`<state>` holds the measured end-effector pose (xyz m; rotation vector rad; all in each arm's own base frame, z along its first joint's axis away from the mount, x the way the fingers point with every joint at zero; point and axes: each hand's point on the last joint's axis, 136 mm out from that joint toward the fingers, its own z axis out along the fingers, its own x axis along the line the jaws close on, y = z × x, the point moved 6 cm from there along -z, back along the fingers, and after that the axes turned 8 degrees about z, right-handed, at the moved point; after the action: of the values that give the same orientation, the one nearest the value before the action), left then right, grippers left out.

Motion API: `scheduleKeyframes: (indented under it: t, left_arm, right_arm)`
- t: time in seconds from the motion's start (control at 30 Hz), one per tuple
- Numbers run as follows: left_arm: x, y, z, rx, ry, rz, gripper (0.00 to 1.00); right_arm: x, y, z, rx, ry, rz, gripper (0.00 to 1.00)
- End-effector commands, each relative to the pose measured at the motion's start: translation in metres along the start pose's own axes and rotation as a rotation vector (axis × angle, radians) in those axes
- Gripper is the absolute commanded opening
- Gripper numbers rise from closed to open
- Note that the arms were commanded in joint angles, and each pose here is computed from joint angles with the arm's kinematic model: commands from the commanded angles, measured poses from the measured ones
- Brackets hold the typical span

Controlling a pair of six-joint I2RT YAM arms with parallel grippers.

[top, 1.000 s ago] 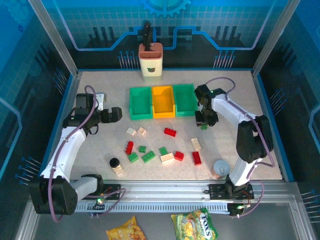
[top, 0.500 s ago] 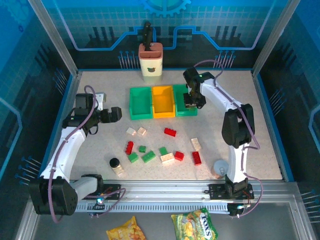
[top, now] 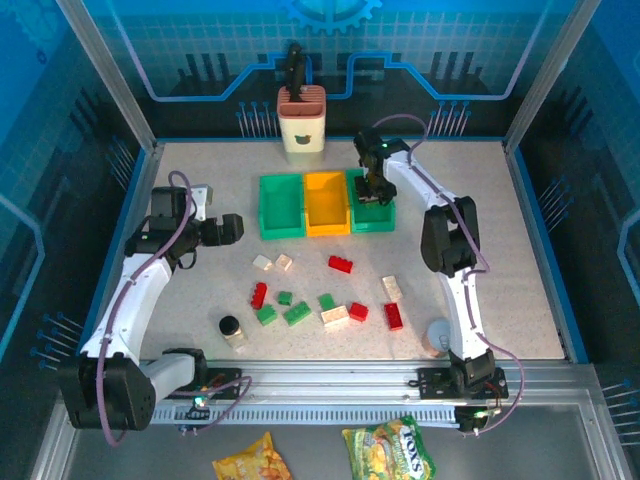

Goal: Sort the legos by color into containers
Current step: Place the lego in the container.

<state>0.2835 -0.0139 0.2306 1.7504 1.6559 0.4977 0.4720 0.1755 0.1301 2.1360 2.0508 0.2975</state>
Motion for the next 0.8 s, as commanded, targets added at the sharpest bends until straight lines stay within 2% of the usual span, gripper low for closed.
scheduleKeyframes:
  t: [0.0,0.23,0.37,0.5,0.77]
  left_arm:
    - [0.0,-0.003,-0.002,-0.013,-0.011,0.007,0.99]
    - [0.0,-0.003,-0.002,-0.012,-0.008,0.007,0.99]
    - [0.001,-0.002,-0.002,-0.014,-0.006,0.007,0.99]
    - [0.0,-0.003,-0.002,-0.013,-0.008,0.006,0.99]
    - [0.0,-0.002,-0.002,-0.013,-0.009,0.008,0.99]
  right_arm:
    - [0.007,0.002,0.015,0.016,-0.01,-0.027,0.33]
    - [0.01,0.003,0.035,0.041,-0.008,-0.031,0.34]
    - [0.01,0.002,0.038,0.047,-0.008,-0.029,0.38]
    - [0.01,0.003,0.031,0.038,-0.005,-0.029,0.44]
    - [0.009,0.008,-0.001,-0.006,0.001,-0.036,0.45]
